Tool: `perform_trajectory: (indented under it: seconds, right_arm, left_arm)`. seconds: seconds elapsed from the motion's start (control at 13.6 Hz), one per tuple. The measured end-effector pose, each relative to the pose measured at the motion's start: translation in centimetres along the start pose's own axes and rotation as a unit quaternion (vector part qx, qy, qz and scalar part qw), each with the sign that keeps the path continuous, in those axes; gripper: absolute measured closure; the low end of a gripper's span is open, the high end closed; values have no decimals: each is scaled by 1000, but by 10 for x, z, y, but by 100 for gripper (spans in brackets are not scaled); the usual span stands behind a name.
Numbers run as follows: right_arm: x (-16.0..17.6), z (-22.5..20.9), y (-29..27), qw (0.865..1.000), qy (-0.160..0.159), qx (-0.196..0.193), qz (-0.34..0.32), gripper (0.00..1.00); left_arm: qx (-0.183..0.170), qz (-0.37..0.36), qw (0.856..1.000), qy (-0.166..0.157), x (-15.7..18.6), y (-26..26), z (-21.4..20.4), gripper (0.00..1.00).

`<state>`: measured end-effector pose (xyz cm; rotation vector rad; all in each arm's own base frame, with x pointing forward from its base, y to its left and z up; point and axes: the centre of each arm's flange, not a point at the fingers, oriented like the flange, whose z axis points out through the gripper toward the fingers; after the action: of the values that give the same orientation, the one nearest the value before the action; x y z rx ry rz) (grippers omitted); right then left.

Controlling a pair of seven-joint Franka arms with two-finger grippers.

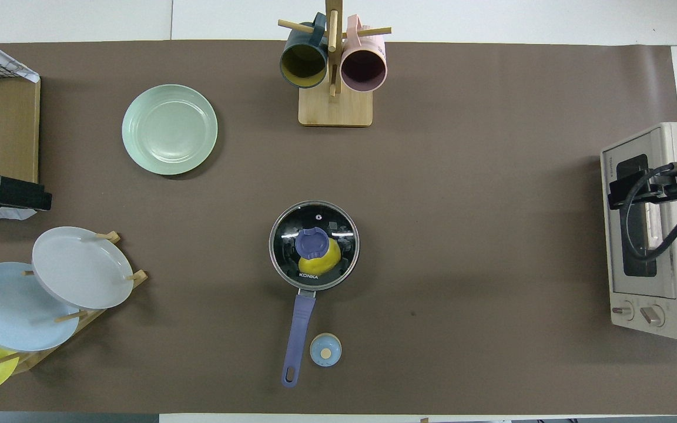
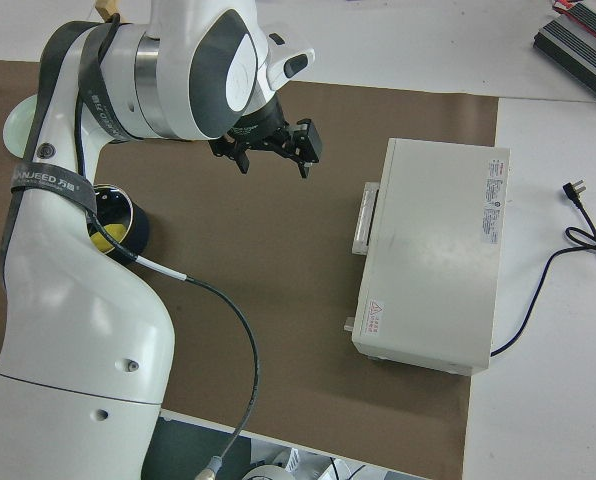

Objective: Transfer potato from pot to plate

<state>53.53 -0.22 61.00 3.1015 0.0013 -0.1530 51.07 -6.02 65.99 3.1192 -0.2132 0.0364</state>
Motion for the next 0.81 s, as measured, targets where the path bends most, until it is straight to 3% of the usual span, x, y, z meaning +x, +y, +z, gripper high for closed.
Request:
perform_trajectory:
  seconds: [0.29, 0.81]
  right_arm:
    - [1, -2, -22, 1000, 6, 11, -19, 0]
    - [-1, -19, -146, 999, 19, 8, -42, 0]
  left_arm:
    - [0, 2, 1000, 0, 0, 2, 0, 0]
    - [0, 5, 1000, -1, 0, 5, 0, 0]
